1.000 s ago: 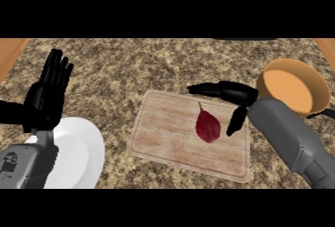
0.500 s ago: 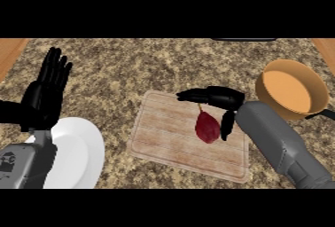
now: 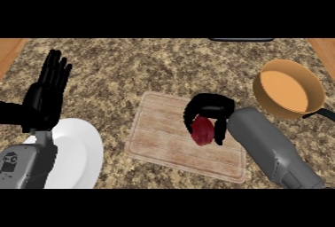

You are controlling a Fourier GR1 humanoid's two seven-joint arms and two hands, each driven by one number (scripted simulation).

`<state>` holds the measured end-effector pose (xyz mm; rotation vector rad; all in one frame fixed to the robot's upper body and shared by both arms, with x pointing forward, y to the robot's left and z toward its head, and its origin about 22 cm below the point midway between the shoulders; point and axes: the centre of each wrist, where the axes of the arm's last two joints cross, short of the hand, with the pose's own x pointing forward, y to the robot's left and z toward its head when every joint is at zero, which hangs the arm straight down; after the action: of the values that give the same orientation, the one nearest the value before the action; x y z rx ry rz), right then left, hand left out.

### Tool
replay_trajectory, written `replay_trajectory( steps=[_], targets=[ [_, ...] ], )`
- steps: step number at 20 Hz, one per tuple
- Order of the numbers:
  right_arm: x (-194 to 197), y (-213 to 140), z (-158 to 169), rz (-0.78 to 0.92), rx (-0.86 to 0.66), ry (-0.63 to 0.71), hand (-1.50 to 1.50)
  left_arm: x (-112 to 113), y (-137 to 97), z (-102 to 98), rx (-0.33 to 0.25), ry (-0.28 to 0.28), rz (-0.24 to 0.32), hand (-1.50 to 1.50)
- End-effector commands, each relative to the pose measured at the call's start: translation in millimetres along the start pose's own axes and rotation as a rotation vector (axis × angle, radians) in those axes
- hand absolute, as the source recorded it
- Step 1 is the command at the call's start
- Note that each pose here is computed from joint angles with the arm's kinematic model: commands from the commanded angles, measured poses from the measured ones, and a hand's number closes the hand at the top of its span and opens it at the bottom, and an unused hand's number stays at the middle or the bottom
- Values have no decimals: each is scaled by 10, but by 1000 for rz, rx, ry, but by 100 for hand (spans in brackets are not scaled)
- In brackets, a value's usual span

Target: Pick the pear from the cutting board and place it in the pot

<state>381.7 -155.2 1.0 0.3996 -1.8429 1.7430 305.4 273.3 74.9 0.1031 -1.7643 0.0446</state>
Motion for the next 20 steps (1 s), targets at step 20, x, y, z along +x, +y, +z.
replay_trajectory(
  steps=[20],
  targets=[
    [29,-916,-73,163,-717,1053,150,-6,-91,21,-20,19,-8,0]
  ],
)
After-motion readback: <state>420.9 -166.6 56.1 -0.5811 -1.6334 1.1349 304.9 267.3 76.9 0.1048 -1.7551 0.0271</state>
